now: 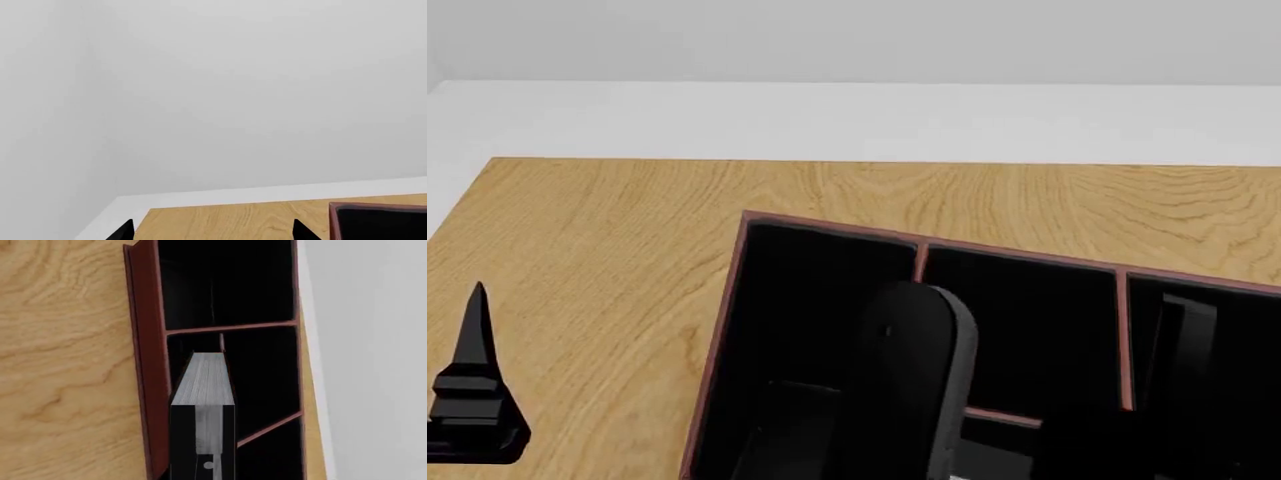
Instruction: Pick up the book and place it in the front compartment of the caddy.
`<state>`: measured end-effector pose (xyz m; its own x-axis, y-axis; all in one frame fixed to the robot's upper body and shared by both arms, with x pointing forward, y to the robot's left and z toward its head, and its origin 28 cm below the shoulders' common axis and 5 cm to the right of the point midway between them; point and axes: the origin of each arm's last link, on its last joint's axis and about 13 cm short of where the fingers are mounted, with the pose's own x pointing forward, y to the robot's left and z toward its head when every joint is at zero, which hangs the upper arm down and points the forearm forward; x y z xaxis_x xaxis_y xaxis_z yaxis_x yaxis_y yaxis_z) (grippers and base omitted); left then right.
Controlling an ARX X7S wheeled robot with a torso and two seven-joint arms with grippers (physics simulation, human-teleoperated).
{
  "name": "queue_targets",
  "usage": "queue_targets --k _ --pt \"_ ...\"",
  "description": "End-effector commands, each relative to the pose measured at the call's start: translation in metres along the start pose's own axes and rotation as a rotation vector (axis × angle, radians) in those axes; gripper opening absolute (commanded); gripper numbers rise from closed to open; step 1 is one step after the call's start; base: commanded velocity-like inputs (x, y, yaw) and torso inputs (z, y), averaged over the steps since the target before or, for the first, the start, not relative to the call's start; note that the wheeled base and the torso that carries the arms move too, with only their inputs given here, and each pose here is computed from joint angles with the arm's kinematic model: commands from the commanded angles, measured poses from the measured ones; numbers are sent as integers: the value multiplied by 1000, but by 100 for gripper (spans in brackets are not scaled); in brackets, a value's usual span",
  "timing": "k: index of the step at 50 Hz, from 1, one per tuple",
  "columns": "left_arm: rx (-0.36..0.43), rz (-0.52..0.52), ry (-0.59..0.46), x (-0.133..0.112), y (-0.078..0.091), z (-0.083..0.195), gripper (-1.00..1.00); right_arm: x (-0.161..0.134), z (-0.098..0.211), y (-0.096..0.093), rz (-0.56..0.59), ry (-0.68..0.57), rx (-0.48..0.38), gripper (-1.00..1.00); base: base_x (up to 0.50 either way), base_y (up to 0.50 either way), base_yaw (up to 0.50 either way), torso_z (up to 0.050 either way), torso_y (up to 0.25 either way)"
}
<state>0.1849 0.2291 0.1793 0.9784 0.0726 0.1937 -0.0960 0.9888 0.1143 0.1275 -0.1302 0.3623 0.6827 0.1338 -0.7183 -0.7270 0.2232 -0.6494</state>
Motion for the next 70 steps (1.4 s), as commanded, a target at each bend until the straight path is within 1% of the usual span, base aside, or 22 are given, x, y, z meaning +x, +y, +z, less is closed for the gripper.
queue_targets --k 1,23,31,42,45,48,49,52,58,63,70 --pt "1 -2 0 0 -1 0 100 7 -1 -21 -98 -4 -13 -100 0 0 0 0 0" --pt "1 -3 -1 2 -1 1 100 16 10 -62 -92 -37 -24 -100 0 0 0 0 1" --pt "3 -4 1 2 -1 0 100 16 11 -78 -79 -63 4 -100 0 0 0 0 1" --pt "2 -7 4 1 -2 -2 100 18 12 -97 -57 -38 26 -100 0 0 0 0 1" --pt "1 -6 4 1 -2 -2 100 18 13 -103 -43 -41 39 -100 0 0 0 0 0" --pt "2 -6 5 1 -2 -2 100 17 14 -108 -10 -70 85 -100 0 0 0 0 3" --pt "2 -6 5 1 -2 -2 100 17 14 -108 -6 -63 81 -100 0 0 0 0 0" --pt "1 -5 4 1 -1 -2 100 17 15 -113 17 -78 107 -100 0 0 0 0 0" --pt "-1 -7 5 1 -2 -2 100 19 16 -122 48 -76 128 -100 0 0 0 0 0" --pt "-2 -6 6 2 -2 -3 100 24 16 -135 63 -73 158 -100 0 0 0 0 2" --pt "-2 -3 5 2 -1 -2 100 32 16 -147 86 -58 186 -100 0 0 0 0 0"
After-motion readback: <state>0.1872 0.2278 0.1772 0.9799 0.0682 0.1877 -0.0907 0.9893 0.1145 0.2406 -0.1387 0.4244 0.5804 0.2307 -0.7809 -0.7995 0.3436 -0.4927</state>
